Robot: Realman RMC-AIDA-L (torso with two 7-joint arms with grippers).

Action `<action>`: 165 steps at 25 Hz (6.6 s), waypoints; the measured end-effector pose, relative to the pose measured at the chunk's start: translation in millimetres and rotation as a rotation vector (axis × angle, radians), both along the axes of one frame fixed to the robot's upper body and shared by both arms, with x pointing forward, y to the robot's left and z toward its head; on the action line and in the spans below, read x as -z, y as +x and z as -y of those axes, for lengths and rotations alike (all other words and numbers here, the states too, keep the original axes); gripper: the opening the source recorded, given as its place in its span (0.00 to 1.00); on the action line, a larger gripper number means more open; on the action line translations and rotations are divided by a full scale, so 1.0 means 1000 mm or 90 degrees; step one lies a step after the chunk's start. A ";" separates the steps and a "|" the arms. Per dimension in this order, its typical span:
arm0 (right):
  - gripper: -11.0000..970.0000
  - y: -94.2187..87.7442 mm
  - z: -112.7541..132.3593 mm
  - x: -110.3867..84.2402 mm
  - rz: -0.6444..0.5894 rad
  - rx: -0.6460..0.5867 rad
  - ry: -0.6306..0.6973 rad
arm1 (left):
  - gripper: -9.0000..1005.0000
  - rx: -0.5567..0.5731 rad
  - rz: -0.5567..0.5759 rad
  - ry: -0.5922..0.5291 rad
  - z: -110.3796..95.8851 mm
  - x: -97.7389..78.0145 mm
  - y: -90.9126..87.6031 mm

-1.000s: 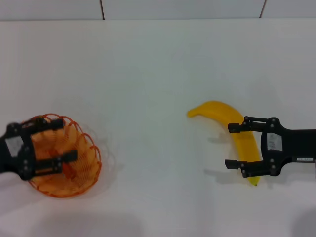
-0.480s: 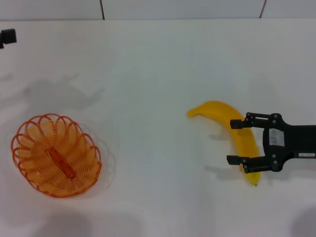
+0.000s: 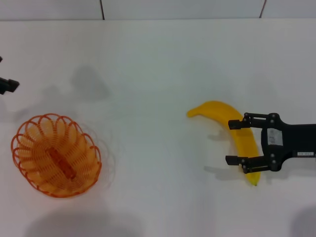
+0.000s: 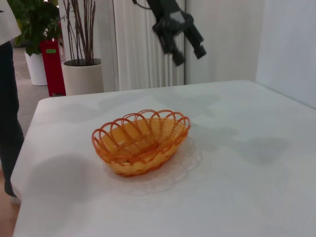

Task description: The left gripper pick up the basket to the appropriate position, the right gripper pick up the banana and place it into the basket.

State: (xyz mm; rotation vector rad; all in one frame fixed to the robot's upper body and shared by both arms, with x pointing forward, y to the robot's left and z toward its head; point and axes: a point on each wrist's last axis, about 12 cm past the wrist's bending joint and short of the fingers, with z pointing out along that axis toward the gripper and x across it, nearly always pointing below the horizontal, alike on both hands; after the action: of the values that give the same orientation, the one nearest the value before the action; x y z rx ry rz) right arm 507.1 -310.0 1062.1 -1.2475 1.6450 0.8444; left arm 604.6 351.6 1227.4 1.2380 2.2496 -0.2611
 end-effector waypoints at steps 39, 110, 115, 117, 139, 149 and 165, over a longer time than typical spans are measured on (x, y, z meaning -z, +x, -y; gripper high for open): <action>0.88 0.001 -0.002 0.000 -0.002 -0.003 0.003 | 0.84 0.134 -0.019 0.017 0.037 0.053 -0.002; 0.88 0.004 -0.005 -0.001 0.001 -0.004 0.003 | 0.13 0.129 -0.065 0.095 0.065 0.087 0.014; 0.88 0.003 -0.005 -0.001 0.001 -0.002 0.004 | 0.10 0.120 -0.063 0.095 0.065 0.086 0.016; 0.88 0.003 -0.004 0.000 0.001 -0.001 0.004 | 0.10 0.120 -0.063 0.095 0.065 0.085 0.016; 0.88 -0.001 0.001 0.002 -0.005 0.011 0.005 | 0.06 0.076 -0.038 -0.095 0.032 0.048 -0.033; 0.88 0.000 -0.002 0.001 -0.003 0.006 0.005 | 0.06 -0.039 -0.122 -0.167 0.059 0.063 -0.009; 0.88 0.005 -0.008 -0.002 0.005 -0.004 0.012 | 0.05 -0.058 -0.211 -0.136 0.120 0.084 0.016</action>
State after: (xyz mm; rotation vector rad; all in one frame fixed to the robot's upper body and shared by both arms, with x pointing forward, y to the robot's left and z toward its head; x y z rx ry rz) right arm 512.5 -302.3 1064.4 -1.2426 1.6243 0.8552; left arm 620.1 231.7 1143.2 1.0382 2.4687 -0.6971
